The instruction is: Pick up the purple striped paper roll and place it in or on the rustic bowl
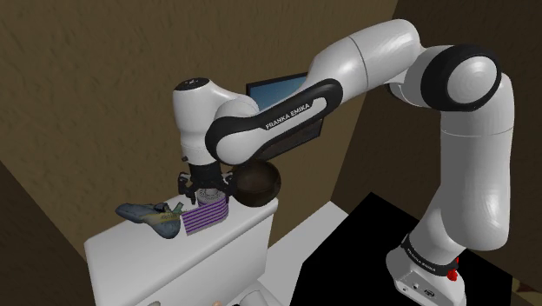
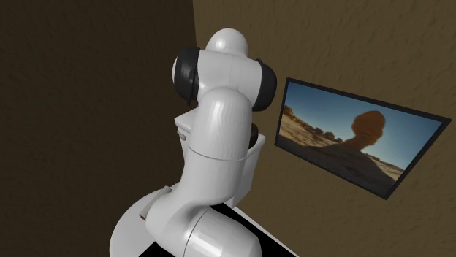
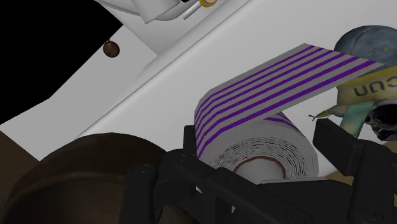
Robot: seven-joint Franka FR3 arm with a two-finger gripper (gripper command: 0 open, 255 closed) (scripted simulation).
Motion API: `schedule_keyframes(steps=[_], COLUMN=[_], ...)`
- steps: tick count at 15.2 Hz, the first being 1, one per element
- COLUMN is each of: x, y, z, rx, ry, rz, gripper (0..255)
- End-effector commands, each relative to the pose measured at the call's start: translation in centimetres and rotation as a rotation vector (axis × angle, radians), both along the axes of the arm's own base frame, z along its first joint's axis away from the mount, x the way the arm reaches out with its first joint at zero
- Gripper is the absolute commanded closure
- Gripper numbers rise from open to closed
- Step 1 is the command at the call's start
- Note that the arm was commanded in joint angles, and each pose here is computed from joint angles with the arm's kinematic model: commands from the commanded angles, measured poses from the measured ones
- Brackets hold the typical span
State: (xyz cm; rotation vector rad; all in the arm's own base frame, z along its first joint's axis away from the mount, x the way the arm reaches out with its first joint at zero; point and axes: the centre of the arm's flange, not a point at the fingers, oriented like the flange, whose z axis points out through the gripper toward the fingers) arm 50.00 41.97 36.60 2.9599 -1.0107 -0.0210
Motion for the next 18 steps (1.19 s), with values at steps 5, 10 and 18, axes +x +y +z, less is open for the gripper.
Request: schedule_keyframes(steps=[5, 10, 18], x=[-0.05, -0.05, -0.05], y=[0.03, 0.03, 0.04], z=[-1.82, -1.81, -1.81], rx=[0.0, 0.0, 0.0], ry=[0.0, 0.0, 0.0], rz=[0.0, 0.0, -0.001], gripper=[0, 0, 255])
